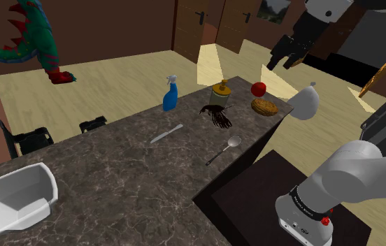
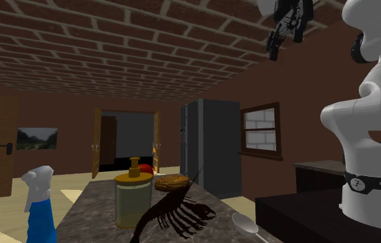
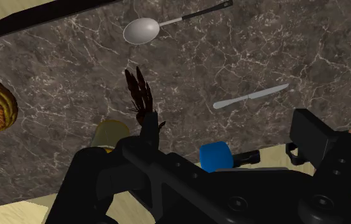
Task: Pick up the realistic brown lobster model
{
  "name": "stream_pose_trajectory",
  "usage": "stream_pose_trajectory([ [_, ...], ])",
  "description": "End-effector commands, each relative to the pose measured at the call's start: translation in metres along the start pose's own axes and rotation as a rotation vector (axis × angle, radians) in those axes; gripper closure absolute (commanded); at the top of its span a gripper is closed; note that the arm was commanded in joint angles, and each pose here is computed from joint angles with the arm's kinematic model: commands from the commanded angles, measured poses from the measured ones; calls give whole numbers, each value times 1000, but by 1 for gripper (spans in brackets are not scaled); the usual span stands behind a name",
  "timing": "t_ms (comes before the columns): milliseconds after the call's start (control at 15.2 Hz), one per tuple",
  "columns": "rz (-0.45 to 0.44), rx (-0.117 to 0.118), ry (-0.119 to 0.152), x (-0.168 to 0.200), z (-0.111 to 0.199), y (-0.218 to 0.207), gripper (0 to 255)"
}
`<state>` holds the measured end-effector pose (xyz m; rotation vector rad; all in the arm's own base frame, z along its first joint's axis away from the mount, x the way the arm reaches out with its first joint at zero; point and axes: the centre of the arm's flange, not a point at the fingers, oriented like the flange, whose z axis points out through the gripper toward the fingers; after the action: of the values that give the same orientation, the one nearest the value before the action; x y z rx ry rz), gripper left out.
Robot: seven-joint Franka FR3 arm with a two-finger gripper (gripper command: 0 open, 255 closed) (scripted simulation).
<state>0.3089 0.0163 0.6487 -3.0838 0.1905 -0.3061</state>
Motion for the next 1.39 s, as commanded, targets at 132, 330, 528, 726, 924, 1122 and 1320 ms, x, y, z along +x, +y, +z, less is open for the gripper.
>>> stream_pose_trajectory([
  [132,-21,-1,-14,15,22,8,0],
  [330,-52,-4,-35,37,54,20,0],
  [528,-83,-6,-56,58,88,31,0],
  [726,-114,-8,-77,80,121,42,0],
  [924,-145,-10,-97,101,155,52,0],
  [1122,-177,-12,-118,121,190,61,0],
  [1320,-208,-14,-139,141,224,70,0],
])
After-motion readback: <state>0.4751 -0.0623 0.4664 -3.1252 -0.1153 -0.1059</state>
